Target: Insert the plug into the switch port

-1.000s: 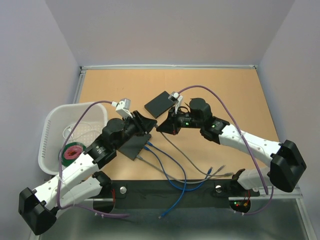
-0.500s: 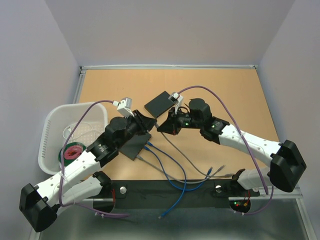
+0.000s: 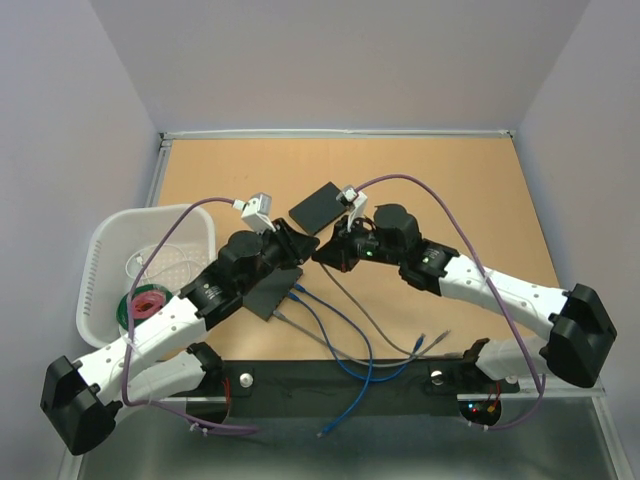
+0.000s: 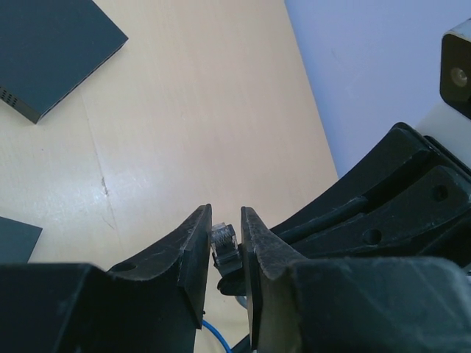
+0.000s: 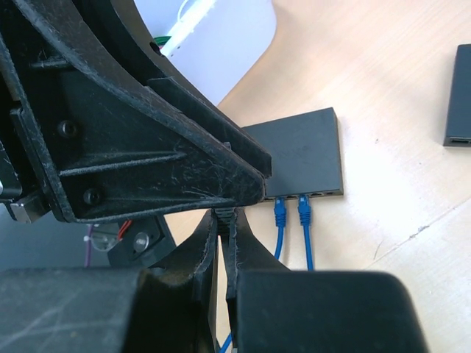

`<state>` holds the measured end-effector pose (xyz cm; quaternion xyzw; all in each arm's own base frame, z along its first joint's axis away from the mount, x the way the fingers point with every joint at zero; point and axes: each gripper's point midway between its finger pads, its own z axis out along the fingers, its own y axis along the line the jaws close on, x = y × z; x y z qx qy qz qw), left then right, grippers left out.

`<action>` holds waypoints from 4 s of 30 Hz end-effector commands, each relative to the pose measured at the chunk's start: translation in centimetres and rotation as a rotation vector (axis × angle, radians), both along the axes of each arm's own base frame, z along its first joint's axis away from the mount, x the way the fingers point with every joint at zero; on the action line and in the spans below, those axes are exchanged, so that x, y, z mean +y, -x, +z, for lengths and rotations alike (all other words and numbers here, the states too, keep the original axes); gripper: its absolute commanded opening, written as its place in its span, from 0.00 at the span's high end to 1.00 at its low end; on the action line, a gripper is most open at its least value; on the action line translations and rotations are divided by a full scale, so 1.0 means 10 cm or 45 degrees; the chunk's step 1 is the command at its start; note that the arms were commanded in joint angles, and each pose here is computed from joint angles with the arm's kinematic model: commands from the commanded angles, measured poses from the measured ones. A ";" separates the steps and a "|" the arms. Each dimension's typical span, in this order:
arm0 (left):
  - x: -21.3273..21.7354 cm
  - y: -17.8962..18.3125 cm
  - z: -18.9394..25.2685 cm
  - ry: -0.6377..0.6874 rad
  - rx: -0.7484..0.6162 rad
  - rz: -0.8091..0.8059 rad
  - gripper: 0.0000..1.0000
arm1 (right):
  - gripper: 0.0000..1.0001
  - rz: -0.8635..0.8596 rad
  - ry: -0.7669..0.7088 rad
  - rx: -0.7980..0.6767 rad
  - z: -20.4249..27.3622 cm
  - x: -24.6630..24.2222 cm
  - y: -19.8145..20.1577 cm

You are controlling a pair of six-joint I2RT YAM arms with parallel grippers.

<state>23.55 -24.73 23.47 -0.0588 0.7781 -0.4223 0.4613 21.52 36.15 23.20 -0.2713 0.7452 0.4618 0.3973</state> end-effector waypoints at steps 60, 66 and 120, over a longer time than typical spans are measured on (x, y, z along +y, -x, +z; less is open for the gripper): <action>-0.08 1.06 1.55 0.310 -0.926 -0.615 1.00 | 0.59 0.605 -0.532 -0.081 1.50 -0.44 1.10; -0.08 1.10 1.56 0.339 -0.909 -0.632 1.00 | 0.61 0.590 -0.586 -0.096 1.58 -0.43 1.08; -0.11 1.08 1.60 0.444 -0.868 -0.626 1.00 | 0.65 0.521 -0.618 -0.018 1.43 -0.28 0.87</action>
